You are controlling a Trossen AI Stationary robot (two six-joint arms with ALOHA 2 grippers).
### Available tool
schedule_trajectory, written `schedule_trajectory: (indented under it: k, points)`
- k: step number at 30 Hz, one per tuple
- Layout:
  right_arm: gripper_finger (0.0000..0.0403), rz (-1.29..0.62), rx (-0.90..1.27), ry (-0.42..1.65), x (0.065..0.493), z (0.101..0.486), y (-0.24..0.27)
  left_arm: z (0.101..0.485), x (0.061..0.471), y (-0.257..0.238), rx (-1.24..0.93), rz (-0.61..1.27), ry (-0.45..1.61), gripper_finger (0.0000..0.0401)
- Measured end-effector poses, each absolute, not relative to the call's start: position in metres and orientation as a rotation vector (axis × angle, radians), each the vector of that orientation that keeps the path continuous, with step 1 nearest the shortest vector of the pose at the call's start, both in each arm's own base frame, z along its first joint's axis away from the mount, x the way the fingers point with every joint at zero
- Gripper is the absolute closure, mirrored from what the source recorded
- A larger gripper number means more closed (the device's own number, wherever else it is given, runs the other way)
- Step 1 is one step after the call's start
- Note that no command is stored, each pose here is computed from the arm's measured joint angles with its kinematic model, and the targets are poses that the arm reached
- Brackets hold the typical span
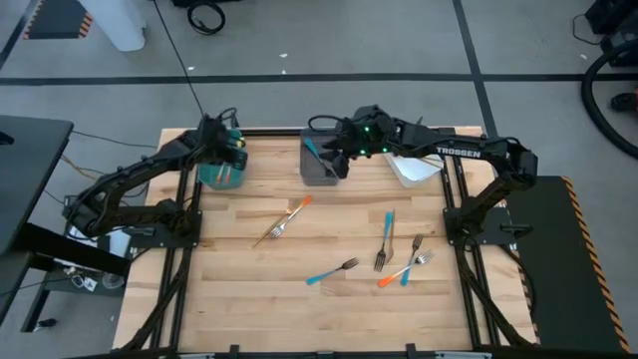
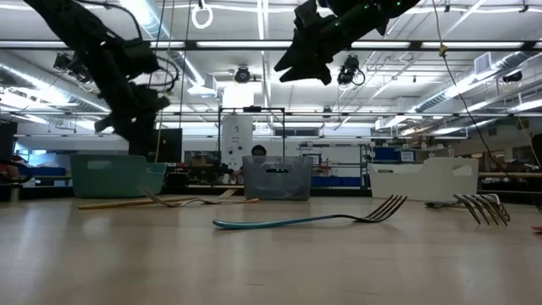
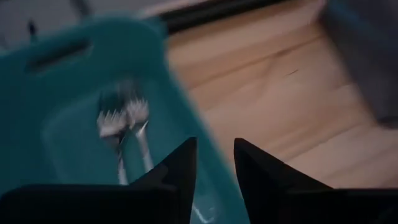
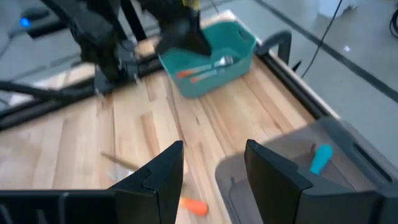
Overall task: Sort silverware by color (type)
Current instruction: Put the top blue fork into the black bin
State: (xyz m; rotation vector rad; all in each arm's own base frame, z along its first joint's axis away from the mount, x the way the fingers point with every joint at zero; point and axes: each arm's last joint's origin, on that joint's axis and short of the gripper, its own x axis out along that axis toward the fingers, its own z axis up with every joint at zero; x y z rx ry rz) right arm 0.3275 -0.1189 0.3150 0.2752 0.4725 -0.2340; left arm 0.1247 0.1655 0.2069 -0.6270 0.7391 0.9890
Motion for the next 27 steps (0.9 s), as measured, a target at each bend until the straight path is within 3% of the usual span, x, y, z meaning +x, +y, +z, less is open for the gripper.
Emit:
schedule_trajectory:
  k: [10, 18, 27]
  points:
    - [0.0227, -0.186, 0.256, 0.669, 0.318, 0.299, -0.114, 0.231, 0.158, 0.147, -0.542, 0.491, 0.670, 0.0285]
    - [0.0227, -0.101, 0.314, 0.985, 0.298, 0.270, -0.096, 0.232, 0.169, 0.138, -0.556, 0.465, 0.657, 0.0285]
    - [0.0227, 0.132, 0.235, 1.133, 0.289, 0.235, -0.064, 0.234, 0.170, 0.140, -0.612, 0.498, 0.612, 0.0284]
